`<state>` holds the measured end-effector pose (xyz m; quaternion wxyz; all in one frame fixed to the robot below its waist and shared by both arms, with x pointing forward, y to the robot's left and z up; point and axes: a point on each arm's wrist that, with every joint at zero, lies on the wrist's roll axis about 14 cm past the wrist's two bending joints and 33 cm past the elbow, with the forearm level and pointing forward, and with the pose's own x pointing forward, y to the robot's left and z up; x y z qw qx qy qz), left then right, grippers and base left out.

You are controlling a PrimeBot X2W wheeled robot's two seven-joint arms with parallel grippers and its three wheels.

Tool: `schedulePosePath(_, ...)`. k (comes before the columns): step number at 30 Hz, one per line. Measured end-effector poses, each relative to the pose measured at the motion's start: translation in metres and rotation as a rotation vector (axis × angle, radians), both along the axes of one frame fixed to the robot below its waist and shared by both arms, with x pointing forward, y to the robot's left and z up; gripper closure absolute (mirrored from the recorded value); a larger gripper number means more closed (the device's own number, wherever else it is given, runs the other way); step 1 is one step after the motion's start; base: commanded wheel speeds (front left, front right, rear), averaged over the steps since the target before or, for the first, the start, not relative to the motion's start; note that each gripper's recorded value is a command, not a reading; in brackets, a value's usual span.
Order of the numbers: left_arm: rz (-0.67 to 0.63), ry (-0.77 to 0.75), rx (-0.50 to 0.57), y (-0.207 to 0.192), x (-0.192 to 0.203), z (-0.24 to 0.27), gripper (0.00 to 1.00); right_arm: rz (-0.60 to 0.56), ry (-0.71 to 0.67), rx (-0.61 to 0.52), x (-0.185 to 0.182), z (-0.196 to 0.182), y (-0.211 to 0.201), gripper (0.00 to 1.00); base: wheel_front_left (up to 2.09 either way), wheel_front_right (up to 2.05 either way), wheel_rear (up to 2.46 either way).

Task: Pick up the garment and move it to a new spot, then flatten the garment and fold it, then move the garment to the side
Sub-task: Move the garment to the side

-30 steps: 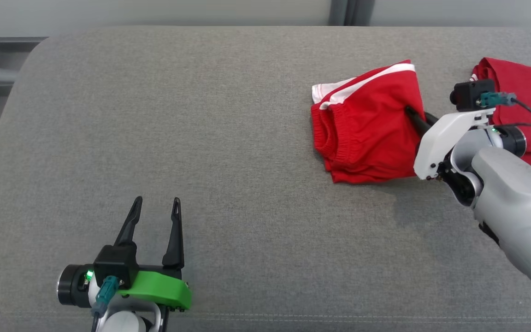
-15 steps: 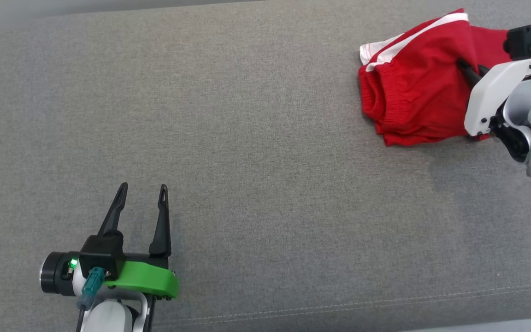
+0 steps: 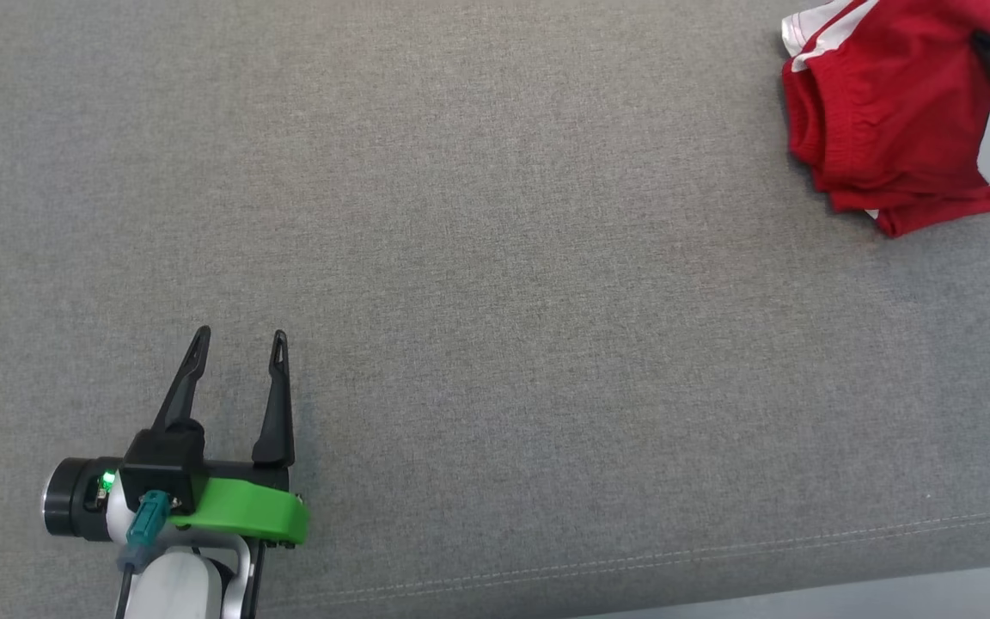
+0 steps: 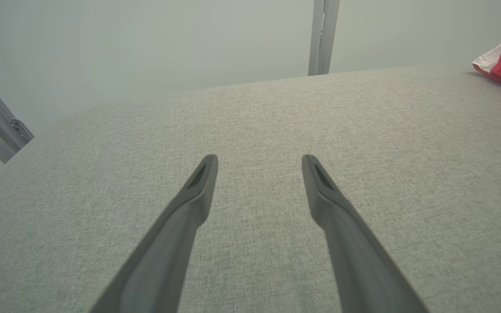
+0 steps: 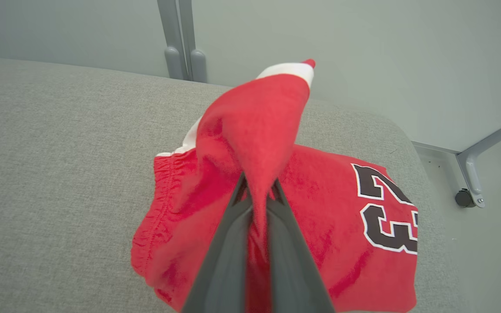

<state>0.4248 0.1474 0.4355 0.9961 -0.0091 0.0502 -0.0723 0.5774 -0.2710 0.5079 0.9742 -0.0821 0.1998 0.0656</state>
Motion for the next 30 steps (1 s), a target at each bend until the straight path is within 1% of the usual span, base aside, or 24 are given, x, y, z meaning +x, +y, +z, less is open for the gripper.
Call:
schedulePosePath(10,-0.004,0.000,0.018,0.003,0.007,-0.004,0.00,-0.061,0.023,-0.044,0.011,0.006,-0.035,1.00,0.00,0.00,0.00)
schedulePosePath(16,-0.006,0.005,0.021,0.003,0.012,-0.009,0.00,-0.093,0.076,-0.076,0.011,-0.011,-0.050,1.00,0.00,0.00,0.00)
schedulePosePath(21,-0.006,0.011,0.028,0.006,0.014,-0.012,0.00,-0.109,0.086,-0.093,0.014,-0.019,-0.057,1.00,0.00,0.00,0.00)
schedulePosePath(24,-0.003,0.014,0.032,0.007,0.015,-0.014,0.00,-0.114,0.096,-0.123,0.015,-0.022,-0.062,1.00,0.00,0.00,0.00)
schedulePosePath(30,0.001,0.014,0.037,0.010,0.014,-0.014,0.00,-0.149,0.082,-0.134,0.018,-0.018,-0.073,1.00,0.00,0.00,0.00)
